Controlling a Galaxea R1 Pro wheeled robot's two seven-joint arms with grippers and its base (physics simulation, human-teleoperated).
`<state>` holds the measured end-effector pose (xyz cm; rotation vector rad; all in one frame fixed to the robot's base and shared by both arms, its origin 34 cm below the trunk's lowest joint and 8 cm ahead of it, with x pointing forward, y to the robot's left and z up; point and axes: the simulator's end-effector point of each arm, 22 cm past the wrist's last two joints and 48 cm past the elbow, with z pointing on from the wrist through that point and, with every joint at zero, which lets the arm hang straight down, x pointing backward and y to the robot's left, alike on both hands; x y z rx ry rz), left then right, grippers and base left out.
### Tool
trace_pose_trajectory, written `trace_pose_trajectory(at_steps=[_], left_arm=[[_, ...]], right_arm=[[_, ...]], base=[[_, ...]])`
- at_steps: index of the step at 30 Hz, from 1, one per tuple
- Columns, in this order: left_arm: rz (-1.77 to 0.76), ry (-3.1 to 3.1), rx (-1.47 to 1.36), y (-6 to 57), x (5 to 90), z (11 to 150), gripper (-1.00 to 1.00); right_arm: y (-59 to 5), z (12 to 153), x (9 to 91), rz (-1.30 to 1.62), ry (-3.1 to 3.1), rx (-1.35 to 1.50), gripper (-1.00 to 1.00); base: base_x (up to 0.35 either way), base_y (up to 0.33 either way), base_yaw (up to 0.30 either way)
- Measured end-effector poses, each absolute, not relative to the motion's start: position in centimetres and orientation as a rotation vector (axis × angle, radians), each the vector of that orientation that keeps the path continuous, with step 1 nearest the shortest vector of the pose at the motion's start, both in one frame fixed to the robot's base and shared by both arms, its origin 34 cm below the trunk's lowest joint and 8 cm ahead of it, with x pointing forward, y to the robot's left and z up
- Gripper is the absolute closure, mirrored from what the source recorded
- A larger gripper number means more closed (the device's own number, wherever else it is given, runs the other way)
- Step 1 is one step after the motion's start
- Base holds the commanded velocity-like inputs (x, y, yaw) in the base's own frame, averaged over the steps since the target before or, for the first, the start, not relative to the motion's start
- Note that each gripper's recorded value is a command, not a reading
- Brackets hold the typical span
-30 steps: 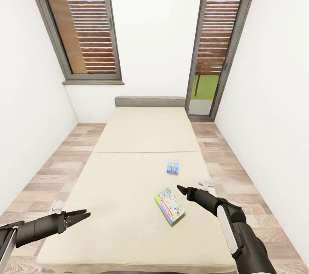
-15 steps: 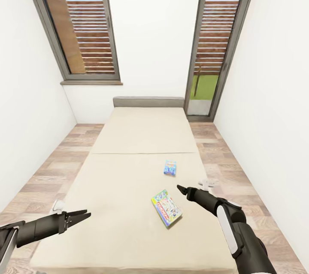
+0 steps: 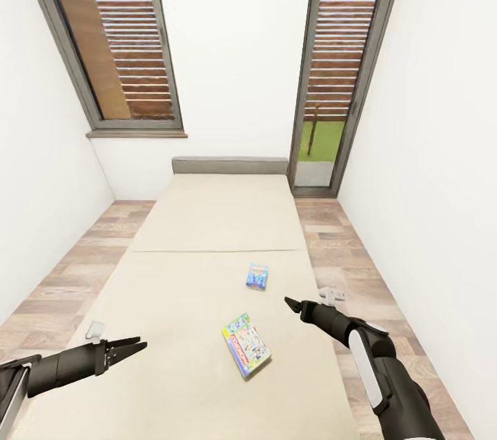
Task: Put all the toys in the child's room - the three board games (two on the bed and one on the table), the two jigsaw puzzles on the table, and the tennis ball on the table - inside the toy box on the table in the child's room.
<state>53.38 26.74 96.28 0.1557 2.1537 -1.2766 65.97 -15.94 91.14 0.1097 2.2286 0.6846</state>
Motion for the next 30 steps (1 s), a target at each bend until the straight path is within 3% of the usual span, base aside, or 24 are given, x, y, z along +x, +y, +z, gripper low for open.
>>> trace_pose_trajectory(at_steps=[8,30], left_arm=[[-1.279,2.153,0.157,26.68,53.38,96.29,-1.00],[-1.280,2.151,0.161,26.62,53.36,96.35,-1.00]], right_arm=[[-15.94,91.12,65.99,0.684,2.228,0.110,-1.00],[-15.94,91.16,65.99,0.684,2.227,0.109,-1.00]], base=[[0.059,-0.277,0.000],[0.002,-0.099,-0.010]])
